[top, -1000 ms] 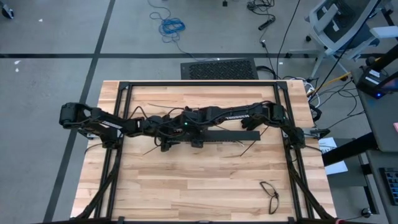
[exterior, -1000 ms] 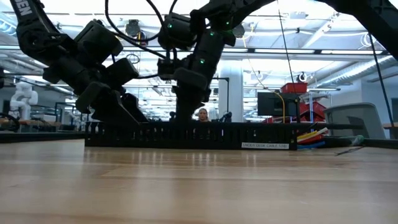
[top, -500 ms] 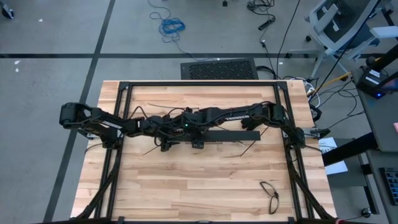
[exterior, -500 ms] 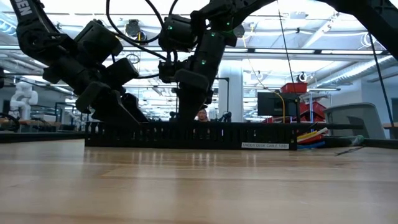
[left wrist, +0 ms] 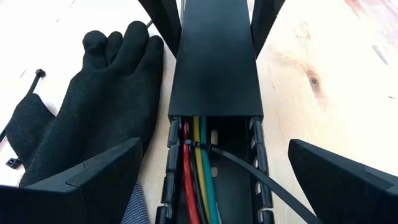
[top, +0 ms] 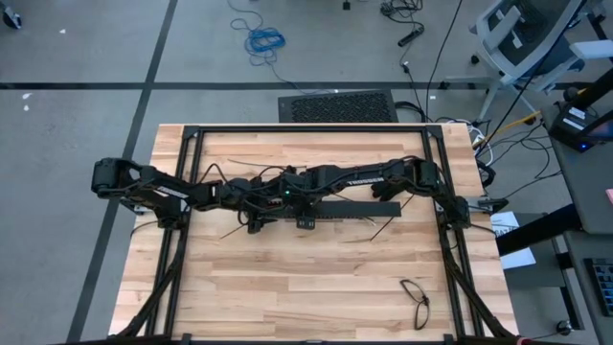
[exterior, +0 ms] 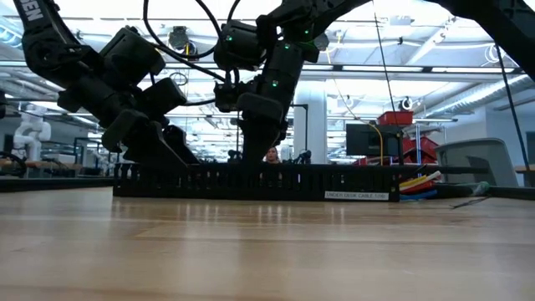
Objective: Ziptie cables
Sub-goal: Close the cable duct
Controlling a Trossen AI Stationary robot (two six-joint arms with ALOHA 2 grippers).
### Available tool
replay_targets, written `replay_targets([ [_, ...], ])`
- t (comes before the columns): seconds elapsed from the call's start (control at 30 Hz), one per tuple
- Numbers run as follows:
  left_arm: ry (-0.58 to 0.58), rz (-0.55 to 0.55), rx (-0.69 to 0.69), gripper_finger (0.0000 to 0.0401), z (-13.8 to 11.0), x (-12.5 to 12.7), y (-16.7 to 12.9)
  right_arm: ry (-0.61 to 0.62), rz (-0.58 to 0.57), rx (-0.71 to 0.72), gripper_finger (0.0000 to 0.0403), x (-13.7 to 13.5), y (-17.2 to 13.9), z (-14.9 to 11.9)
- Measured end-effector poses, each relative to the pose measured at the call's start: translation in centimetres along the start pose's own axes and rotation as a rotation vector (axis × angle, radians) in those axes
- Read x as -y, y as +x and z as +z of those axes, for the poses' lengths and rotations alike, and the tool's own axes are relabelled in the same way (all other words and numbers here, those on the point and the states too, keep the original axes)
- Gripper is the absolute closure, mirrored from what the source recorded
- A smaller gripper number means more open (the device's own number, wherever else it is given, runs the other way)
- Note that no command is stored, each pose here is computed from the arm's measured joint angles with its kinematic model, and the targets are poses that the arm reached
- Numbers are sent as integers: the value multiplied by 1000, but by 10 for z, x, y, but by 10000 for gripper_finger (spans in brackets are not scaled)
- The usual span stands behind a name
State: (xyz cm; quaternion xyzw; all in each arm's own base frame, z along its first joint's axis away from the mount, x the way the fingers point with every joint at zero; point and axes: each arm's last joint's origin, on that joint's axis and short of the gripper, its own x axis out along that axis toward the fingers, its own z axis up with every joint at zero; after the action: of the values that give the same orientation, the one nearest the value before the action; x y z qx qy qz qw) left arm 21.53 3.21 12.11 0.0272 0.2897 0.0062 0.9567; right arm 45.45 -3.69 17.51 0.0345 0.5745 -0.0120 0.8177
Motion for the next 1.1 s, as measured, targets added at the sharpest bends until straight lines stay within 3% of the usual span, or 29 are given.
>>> replay_targets([
  [0.47, -28, -3, -21, 1, -2, 0, 0, -3, 8, 1, 159, 0, 0, 0],
  [0.83, 22, -57, -54, 1, -9, 2, 6, -4, 9, 4, 159, -1, 0, 0],
  [0.93, 25, -25, -78, 1, -12, 1, 8, -4, 9, 6, 160, -1, 0, 1],
  [1.1, 29, 13, 37, 1, 1, -1, 6, -11, 10, 13, 160, -1, 0, 1],
])
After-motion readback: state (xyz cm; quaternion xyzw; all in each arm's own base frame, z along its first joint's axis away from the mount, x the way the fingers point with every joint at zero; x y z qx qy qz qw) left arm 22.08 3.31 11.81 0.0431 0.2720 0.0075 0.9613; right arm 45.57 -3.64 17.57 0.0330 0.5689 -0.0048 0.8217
